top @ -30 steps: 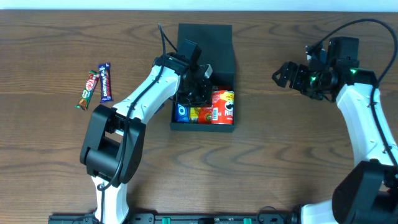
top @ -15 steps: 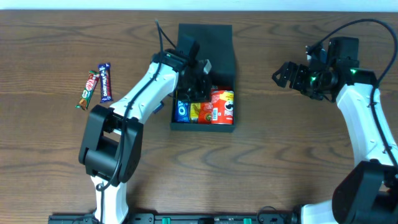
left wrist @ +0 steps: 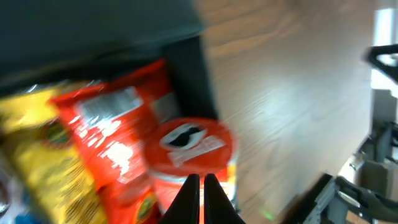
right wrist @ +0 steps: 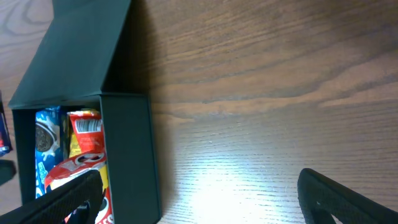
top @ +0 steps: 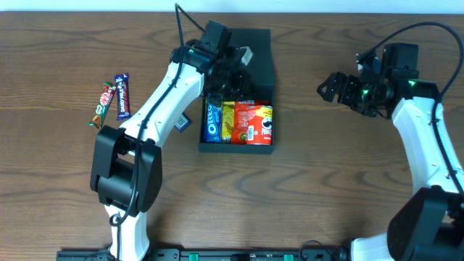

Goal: Pack container

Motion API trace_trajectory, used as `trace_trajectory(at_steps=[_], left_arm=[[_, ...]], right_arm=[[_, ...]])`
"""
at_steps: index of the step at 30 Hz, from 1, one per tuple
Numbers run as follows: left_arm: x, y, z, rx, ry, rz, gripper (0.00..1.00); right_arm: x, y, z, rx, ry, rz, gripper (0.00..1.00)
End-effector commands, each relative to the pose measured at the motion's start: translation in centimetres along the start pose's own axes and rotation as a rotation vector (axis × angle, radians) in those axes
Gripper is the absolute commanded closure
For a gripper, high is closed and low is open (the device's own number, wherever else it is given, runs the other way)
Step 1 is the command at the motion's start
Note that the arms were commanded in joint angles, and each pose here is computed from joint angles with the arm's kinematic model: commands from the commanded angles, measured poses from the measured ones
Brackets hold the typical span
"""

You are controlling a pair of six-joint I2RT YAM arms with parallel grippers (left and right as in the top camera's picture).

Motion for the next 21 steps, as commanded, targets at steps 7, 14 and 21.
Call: trace_trajectory(at_steps=[7,14,21], left_arm=[[-1.7,0.9,0.6,0.065,0.104,0.196,0.94],[-0.2,4.1,1.3,0.165,0.052,0.283,0.94],[0.6,4.8,1.2,0.159,0.051,0.234,0.94]], right_arm=[[0.4,-0.8,-0.6,-0.028,-0.019,-0.011,0.01],[0.4,-0.8,-0.5,-0.022,-0.017,-0.010,0.01],[0.4,-0.8,-0.4,-0.017,-0.014,-0.009,0.01]])
Point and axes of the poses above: each gripper's point midway between its finger pads, its own y axis out along the fingers, its own x axis along the line the jaws close on, z = x × y, the point moved 6 cm from there along -y, back along the fingers, and after that the axes turned 4 degrees about -y, right-handed, at the moved point
